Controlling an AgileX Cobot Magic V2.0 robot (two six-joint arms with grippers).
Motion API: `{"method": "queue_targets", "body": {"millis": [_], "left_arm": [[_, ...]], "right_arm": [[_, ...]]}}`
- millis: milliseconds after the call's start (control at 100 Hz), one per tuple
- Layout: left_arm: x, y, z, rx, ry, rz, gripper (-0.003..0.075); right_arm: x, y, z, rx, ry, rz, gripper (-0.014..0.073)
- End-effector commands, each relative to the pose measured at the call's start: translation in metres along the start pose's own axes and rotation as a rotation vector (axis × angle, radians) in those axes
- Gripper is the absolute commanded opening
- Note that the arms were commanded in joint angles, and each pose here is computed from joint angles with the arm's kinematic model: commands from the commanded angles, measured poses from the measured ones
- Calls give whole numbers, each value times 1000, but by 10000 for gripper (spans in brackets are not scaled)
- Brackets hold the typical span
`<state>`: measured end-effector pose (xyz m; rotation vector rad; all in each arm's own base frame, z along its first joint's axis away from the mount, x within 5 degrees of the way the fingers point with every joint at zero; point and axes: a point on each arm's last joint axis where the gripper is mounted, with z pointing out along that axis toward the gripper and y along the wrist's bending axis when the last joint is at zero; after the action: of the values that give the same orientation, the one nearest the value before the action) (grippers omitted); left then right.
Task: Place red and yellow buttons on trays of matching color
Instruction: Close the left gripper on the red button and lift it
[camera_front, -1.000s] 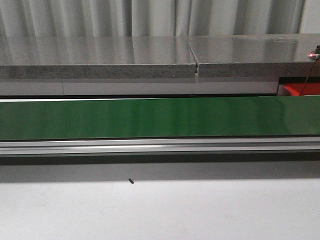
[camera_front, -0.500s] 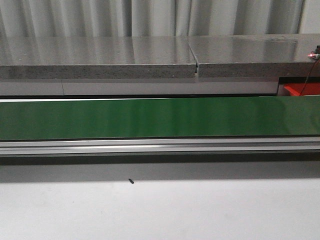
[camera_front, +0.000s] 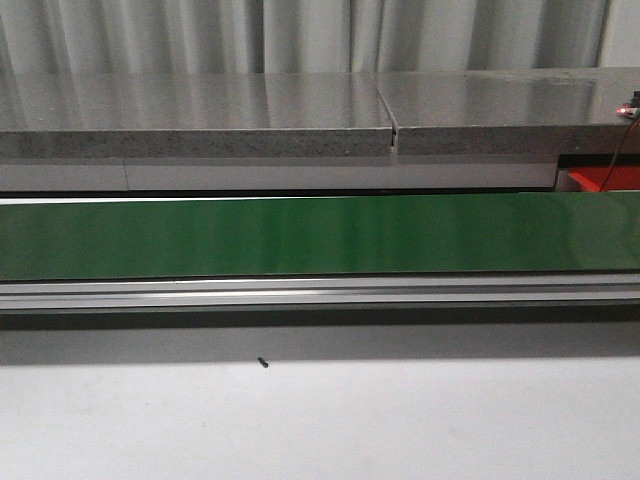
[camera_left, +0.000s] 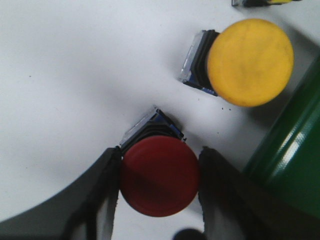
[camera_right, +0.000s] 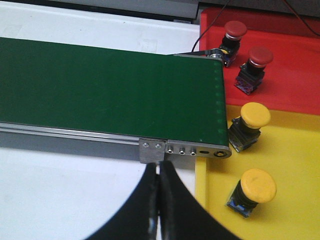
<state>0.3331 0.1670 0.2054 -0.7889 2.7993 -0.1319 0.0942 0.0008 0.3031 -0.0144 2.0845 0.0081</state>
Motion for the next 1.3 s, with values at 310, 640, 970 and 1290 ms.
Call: {"method": "queue_targets", "body": {"millis": [310,640,970,1290], "left_arm": [[17,-16,-107,17,-240,41,167],[34,-60,-125,73,-264,174,167],[33,-93,-103,101,-238,264,167],[31,-97,-89,126,-184,247,302]], "right_arm": [[-13,0,-5,5,-93,-15,-66],[-13,0,-5,5,-93,-15,-66],[-13,0,-5,5,-93,-15,-66],[-13,0,-5,5,-93,-15,-66]]}}
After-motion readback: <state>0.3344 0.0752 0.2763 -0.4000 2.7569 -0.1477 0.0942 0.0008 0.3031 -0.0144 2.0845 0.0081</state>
